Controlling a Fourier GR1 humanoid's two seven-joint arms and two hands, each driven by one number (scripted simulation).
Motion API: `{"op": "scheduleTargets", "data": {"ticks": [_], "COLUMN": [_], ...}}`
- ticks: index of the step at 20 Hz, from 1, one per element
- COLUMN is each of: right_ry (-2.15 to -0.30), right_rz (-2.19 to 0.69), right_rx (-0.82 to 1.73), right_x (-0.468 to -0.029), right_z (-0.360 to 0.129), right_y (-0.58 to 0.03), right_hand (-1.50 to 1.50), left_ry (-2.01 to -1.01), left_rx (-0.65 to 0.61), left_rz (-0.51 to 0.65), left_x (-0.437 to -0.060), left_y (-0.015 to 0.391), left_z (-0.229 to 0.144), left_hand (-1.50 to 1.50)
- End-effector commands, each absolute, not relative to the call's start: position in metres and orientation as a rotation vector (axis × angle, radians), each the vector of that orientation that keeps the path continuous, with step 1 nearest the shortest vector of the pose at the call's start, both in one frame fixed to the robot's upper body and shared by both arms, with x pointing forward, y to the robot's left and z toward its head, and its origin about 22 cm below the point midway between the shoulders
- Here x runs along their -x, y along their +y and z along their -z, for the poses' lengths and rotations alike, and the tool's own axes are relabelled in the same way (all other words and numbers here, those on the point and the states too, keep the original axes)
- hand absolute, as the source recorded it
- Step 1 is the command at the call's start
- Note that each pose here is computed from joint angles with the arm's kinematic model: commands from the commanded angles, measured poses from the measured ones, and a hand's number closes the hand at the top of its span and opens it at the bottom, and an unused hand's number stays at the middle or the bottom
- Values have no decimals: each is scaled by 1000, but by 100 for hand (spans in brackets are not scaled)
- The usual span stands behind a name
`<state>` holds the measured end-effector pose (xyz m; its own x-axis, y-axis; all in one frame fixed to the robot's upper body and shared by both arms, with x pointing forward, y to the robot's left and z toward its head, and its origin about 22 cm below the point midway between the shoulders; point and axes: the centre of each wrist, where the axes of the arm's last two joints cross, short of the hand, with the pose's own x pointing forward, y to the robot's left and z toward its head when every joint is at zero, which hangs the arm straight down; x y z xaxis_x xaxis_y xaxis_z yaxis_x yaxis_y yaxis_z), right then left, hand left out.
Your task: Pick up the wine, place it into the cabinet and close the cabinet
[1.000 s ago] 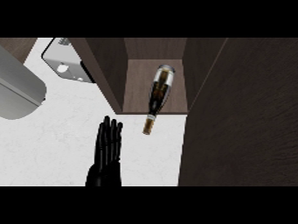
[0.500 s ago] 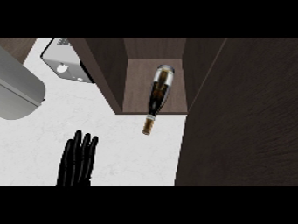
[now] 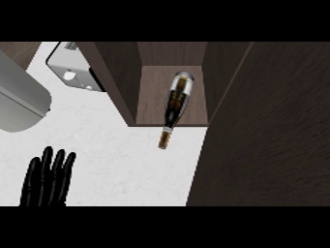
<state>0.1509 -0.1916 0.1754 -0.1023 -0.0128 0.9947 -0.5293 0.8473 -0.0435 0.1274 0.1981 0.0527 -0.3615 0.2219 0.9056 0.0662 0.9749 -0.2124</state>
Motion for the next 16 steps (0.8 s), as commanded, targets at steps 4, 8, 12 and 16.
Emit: {"op": "scheduleTargets", "data": {"ticks": [4, 8, 12, 16], "right_ry": [-1618, -1630, -1634, -1591], "right_rz": [-606, -690, -691, -717], "right_rx": [-678, -721, -758, -761], "right_x": [-108, -94, -93, -91], "right_z": [-192, -198, -200, -198], "right_y": [-178, -168, -150, -132], "right_hand": [150, 150, 150, 150], "left_ry": [-1964, -1971, -1965, -1973], "left_rx": [177, 171, 157, 145], "left_rz": [-211, -217, -214, -186], "left_x": [-130, -125, -120, -127], "left_y": [226, 251, 265, 297], "left_z": [-66, -78, -85, -97], "left_hand": [-150, -150, -150, -150]}}
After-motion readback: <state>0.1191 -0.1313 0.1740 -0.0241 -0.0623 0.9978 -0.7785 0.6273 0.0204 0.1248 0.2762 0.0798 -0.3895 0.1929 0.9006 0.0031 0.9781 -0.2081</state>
